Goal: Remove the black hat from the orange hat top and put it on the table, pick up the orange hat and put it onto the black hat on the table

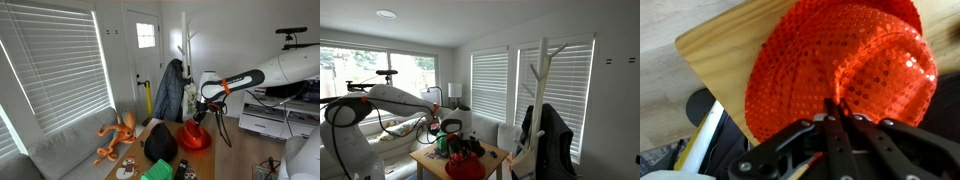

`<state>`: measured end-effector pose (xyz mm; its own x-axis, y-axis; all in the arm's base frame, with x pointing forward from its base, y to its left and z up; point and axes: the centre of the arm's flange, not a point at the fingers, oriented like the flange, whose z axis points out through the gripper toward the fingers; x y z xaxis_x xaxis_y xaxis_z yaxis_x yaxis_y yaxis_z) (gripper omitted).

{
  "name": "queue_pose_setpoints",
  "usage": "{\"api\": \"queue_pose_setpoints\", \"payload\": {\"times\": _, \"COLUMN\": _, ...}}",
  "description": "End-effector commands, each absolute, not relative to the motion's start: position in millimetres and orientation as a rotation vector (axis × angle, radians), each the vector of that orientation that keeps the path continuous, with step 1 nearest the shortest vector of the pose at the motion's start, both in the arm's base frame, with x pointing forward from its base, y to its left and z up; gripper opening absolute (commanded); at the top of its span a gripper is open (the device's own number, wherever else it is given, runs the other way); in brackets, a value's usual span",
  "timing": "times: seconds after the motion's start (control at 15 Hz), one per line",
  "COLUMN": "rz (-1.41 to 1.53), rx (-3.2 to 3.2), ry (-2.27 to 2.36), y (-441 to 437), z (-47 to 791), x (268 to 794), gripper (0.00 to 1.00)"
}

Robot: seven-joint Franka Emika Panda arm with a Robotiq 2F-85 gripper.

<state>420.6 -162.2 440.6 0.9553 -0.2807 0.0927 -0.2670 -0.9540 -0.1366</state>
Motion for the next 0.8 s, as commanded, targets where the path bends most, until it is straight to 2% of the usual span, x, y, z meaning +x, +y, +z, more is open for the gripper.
{"api": "queue_pose_setpoints", "payload": {"times": 0.0, "rz": -0.203, "rx": -3.011, "ry": 0.461, "y": -152.2, "z": 482.6, "x": 412.6, "gripper": 0.01}}
{"api": "queue_pose_setpoints", "payload": {"times": 0.4, "rz": -0.291, "rx": -3.046, "ry": 0.404, "y": -137.6, "z": 545.3, "x": 419.7, "gripper": 0.01}}
{"api": "queue_pose_setpoints", "payload": {"times": 0.73, "rz": -0.452, "rx": -3.032, "ry": 0.336, "y": -121.0, "z": 590.5, "x": 448.2, "gripper": 0.01}}
